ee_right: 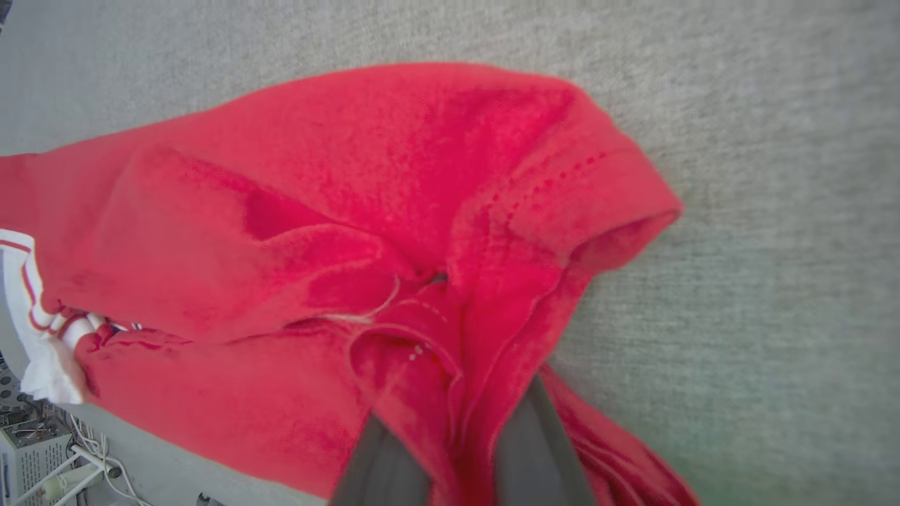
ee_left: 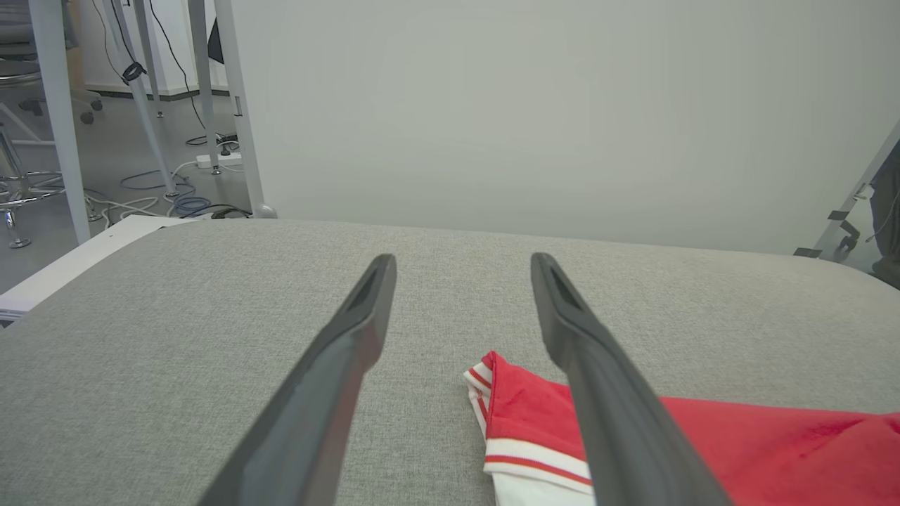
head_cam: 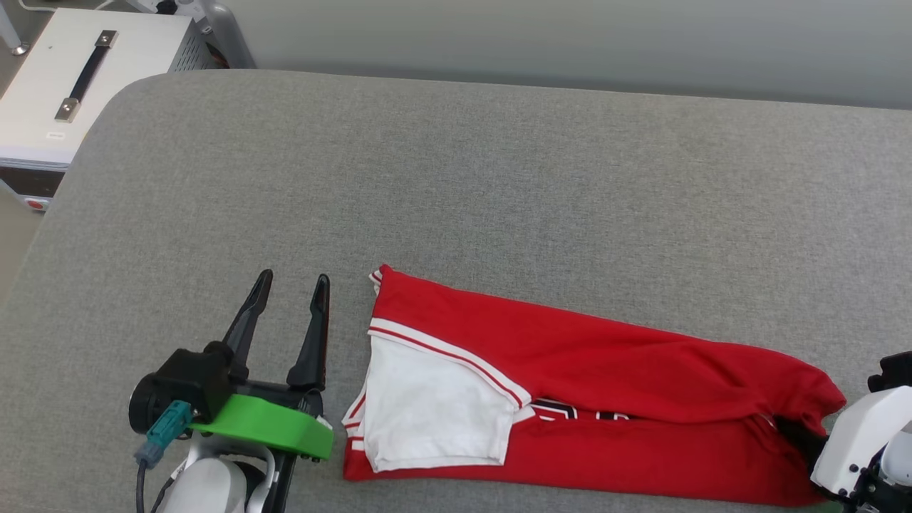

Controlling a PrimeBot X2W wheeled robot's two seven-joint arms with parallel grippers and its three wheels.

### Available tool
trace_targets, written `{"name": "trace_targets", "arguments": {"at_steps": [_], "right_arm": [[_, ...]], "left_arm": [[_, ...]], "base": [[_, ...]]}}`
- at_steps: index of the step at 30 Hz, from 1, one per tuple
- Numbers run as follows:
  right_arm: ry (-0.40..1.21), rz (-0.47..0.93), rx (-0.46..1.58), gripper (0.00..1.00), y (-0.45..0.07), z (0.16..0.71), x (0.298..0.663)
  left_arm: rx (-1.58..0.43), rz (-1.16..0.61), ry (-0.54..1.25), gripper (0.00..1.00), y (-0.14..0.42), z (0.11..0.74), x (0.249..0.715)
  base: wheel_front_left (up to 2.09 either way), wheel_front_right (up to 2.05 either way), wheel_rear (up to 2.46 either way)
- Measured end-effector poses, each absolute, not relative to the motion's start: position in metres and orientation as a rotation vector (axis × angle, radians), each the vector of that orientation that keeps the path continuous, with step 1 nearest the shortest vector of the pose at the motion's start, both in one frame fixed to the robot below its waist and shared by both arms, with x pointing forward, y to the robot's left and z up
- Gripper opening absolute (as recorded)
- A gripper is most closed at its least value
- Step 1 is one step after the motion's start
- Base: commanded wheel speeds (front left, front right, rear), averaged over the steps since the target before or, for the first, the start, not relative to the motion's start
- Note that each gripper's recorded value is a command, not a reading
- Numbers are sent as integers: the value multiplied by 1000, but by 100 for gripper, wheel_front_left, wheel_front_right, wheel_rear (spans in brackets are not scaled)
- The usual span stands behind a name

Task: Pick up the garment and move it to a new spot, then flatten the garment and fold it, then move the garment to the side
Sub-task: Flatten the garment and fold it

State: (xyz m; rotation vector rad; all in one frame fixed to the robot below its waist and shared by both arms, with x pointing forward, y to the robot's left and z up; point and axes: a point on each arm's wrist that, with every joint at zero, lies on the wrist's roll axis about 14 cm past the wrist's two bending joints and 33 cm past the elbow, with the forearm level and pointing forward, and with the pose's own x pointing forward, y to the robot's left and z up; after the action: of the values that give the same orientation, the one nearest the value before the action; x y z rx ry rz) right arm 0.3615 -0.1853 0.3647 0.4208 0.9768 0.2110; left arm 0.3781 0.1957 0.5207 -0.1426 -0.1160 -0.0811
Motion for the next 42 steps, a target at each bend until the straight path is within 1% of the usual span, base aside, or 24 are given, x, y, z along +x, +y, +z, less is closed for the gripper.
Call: {"name": "trace_targets", "arguments": {"at_steps": [9,13,19,22,30,42], "right_arm": [[889,158,391,0,-209,372,367],[857,99,364,0,-235,376,369],[810,-30,277,0,-292,386,372],[797,-62,241,0,-308,392,372],[736,-8,260,0,-288,409,376],[690,193,298,0,-217,439,358]], "left_arm": [[-144,-94,-130,100,193,526,378],[-146,-100,-133,100,191,526,379],[-147,-102,-138,100,190,528,379],[-152,-101,-145,100,190,530,378],[-166,-102,-164,100,187,536,374],[-195,-82,-195,100,189,545,358]], "base": [[0,0,0],[0,0,0],[0,0,0],[0,0,0],[0,0,0],[0,0,0]]}}
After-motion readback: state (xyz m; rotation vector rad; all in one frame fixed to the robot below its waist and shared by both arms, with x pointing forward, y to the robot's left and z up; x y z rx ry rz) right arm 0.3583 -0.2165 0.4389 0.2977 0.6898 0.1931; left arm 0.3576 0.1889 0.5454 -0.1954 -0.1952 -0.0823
